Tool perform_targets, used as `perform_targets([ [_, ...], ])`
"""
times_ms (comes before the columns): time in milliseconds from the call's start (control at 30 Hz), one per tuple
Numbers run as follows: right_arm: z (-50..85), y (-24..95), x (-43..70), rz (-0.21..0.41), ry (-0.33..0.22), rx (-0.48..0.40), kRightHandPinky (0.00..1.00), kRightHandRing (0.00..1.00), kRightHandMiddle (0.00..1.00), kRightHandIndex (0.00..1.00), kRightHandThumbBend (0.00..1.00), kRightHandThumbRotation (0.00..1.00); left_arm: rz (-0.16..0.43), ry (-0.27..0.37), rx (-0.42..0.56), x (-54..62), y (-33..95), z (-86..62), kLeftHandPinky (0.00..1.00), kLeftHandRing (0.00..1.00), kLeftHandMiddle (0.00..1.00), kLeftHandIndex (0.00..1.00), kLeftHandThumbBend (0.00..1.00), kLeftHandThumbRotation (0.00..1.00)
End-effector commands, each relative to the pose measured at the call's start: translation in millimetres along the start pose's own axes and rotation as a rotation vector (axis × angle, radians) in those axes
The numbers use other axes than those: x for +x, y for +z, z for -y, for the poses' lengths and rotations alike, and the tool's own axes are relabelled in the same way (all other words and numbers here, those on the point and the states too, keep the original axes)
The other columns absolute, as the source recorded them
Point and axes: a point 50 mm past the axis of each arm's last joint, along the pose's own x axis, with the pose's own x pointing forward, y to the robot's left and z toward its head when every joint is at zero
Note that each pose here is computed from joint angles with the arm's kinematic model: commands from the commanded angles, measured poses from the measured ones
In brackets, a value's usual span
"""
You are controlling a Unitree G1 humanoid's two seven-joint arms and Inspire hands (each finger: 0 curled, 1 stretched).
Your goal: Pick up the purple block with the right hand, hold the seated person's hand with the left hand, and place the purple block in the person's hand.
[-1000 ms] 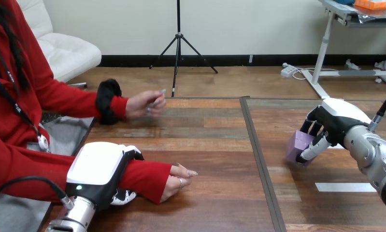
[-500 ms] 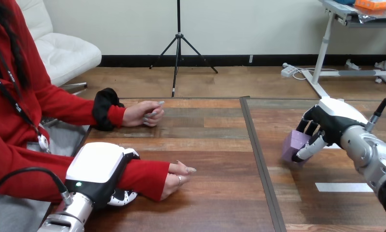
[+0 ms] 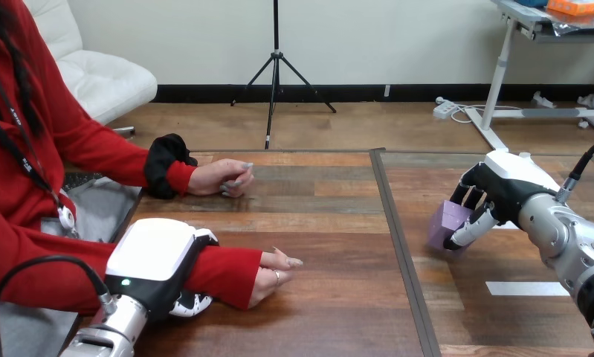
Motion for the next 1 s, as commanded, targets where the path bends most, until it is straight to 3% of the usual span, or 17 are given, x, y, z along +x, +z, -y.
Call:
perform_targets([
  [0,21.6,19.5,2.7,0.076,-0.096,0.004,0.44,0.51,0.56,0.53,0.69,0.0,0.065,0.016,-0.019,9.8,19.5,-2.5,0.71,0.71,0.7,0.66,0.87,0.17],
  [600,21.5,27.5,3.2,0.113,-0.104,0.045,0.42,0.49,0.53,0.52,0.7,0.0,0.073,0.032,-0.093,10.4,20.3,-2.7,0.49,0.56,0.58,0.53,0.76,0.04],
  [967,20.9,37.0,2.9,0.162,-0.112,0.079,0.43,0.48,0.52,0.52,0.71,0.0,0.077,0.106,-0.175,8.6,21.9,-6.6,0.38,0.46,0.5,0.46,0.72,0.01],
])
